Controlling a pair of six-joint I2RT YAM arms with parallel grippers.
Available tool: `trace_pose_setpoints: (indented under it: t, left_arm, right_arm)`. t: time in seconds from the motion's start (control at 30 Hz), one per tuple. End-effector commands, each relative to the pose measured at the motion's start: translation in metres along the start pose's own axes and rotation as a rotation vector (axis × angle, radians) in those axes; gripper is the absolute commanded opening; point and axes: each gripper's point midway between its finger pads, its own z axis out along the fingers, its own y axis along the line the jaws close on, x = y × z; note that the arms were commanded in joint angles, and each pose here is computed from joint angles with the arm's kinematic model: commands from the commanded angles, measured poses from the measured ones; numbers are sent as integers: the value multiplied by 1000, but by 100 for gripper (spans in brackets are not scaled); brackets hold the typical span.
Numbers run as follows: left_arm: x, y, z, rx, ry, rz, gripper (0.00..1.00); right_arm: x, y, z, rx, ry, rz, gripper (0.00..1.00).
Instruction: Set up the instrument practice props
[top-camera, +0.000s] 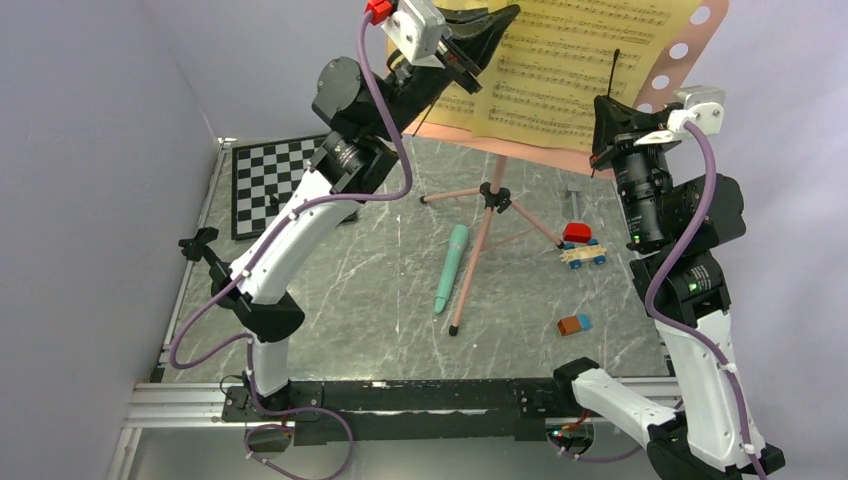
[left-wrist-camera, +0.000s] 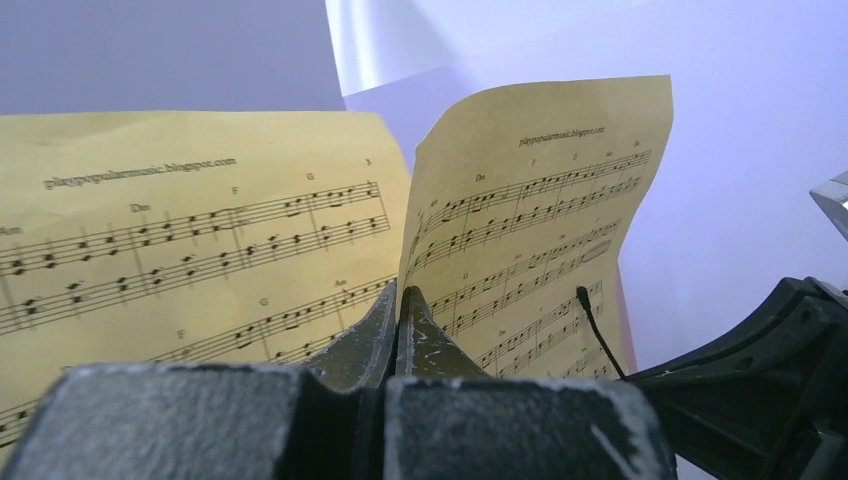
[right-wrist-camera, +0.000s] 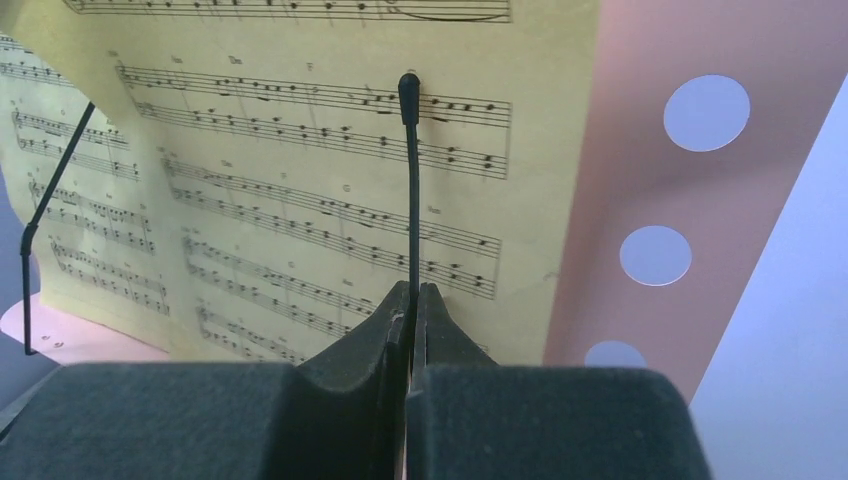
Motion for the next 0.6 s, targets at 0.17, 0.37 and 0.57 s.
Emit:
trace_pose_setpoints:
  t: [0.17, 0.37, 0.57]
  left_arm:
    - [-11, -26, 12, 57, -92, -23, 0]
    - [-6, -32, 16, 57, -103, -41, 0]
    - [-19, -33, 16, 48, -142, -35, 0]
  right_arm:
    - [-1, 15, -15, -94, -17, 2, 1]
    - [-2, 15, -20, -104, -25, 1, 1]
    - [1, 18, -20, -116, -21, 7, 1]
